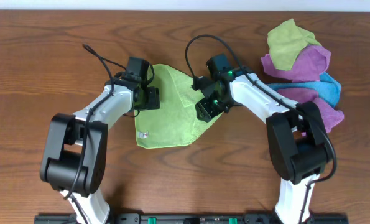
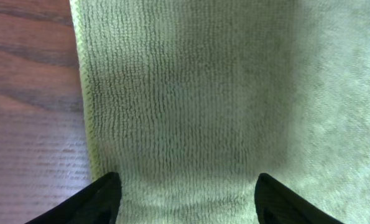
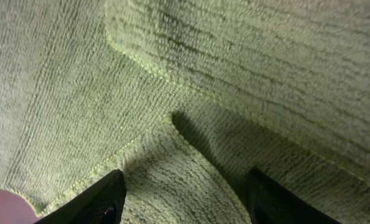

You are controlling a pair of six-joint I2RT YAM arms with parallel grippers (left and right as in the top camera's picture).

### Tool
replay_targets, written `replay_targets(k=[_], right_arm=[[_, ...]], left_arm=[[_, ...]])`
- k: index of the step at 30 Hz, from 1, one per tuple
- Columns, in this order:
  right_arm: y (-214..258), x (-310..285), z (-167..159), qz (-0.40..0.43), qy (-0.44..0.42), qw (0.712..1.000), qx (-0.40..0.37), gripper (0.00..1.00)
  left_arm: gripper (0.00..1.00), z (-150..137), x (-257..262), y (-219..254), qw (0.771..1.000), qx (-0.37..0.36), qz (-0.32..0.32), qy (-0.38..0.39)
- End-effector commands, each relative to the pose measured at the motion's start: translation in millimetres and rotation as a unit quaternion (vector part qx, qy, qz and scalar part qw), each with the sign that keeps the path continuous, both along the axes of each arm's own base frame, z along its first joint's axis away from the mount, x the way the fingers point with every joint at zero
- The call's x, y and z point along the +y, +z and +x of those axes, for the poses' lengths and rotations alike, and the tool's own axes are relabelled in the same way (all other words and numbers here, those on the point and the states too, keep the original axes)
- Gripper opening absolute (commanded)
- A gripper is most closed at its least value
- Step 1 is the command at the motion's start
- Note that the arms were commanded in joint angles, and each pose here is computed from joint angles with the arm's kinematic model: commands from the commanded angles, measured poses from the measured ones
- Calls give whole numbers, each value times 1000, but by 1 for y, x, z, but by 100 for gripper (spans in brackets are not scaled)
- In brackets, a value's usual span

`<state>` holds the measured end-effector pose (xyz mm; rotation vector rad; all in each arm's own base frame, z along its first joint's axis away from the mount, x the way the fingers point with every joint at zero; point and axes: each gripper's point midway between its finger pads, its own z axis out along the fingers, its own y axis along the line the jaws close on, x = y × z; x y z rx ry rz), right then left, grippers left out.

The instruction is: Fold the cloth

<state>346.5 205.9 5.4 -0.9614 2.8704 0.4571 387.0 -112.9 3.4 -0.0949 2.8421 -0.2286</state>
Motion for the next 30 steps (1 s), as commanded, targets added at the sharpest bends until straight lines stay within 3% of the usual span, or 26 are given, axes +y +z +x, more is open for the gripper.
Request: replay_targets(k=[1,12,26,30], right_arm=[[-3,1,-7,-5,19,1000,7,63],[-3,-9,-38,-26,29,997,68,60],[15,-21,-102,-37,33,977,209,58],[22,-28,-118,-53,29,967,247,62]], left_arm=[[71,-1,0,-13,1000,9,2,2],[72,0,0,-26,1000,16,3,6],[72,-1,0,-26,1000,17,3,6],[72,-1,0,-26,1000,17,3,6]])
